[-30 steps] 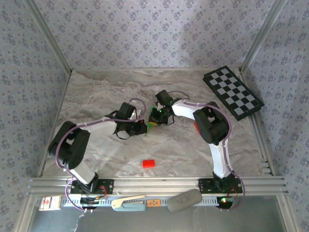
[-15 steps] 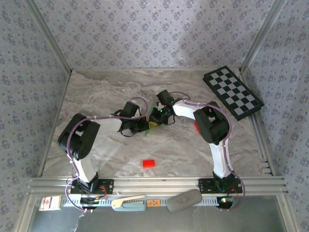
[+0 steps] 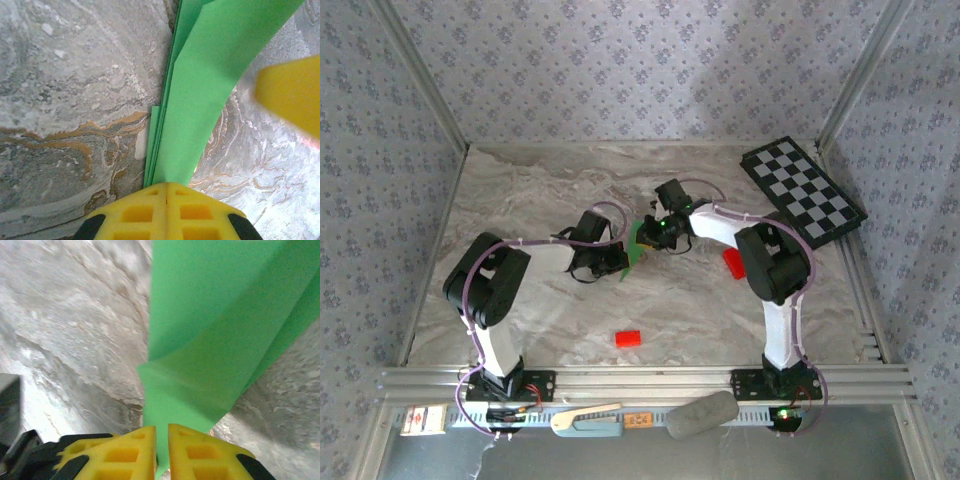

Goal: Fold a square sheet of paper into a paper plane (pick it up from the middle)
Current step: Fold the wing for the fifth time at the center of the table.

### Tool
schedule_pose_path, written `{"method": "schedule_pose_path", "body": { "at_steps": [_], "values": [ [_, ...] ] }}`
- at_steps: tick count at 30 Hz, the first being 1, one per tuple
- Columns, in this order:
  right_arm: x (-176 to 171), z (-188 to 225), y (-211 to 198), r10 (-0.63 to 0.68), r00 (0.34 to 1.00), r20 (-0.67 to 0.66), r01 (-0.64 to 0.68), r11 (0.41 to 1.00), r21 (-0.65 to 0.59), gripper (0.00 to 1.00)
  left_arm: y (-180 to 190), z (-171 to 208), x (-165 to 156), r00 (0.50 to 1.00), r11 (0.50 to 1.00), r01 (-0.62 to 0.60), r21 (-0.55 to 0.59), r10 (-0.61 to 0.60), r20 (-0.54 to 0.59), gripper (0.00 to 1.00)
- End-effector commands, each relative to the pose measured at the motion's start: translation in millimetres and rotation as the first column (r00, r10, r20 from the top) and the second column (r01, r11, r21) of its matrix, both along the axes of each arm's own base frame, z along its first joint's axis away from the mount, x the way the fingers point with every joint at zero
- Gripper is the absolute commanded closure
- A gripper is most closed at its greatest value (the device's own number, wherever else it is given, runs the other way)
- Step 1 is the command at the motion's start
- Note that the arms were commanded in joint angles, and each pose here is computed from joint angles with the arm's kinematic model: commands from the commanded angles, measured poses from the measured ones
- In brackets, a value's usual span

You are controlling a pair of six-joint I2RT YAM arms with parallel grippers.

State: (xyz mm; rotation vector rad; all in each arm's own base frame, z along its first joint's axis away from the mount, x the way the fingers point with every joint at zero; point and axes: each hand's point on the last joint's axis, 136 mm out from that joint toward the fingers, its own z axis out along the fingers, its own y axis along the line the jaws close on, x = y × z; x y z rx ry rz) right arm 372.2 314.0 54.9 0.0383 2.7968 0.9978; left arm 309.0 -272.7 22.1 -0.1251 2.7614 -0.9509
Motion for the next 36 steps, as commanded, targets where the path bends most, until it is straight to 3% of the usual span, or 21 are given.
{"method": "schedule_pose_path", "body": {
  "at_steps": [1, 15, 36],
  "values": [
    [1.9, 10.1, -0.8, 0.083, 0.989, 0.121, -0.079, 0.996, -0.033, 0.85, 16.1, -20.7, -11.1, 0.998, 0.995, 0.001, 0.098, 0.006, -0.068, 1.00],
    [-8.5, -32.2, 16.3, 0.189, 0.979, 0.069, -0.184, 0.980, -0.072, 0.87, 21.2, -28.2, -19.0, 0.990, 0.988, 0.039, 0.152, -0.018, -0.137, 1.00],
    [76.1, -51.5, -37.8, 0.021, 0.990, 0.136, -0.012, 0.997, -0.073, 0.87, 41.8, -47.3, -44.2, 0.973, 0.968, 0.098, 0.233, -0.044, -0.228, 1.00]
  ]
}}
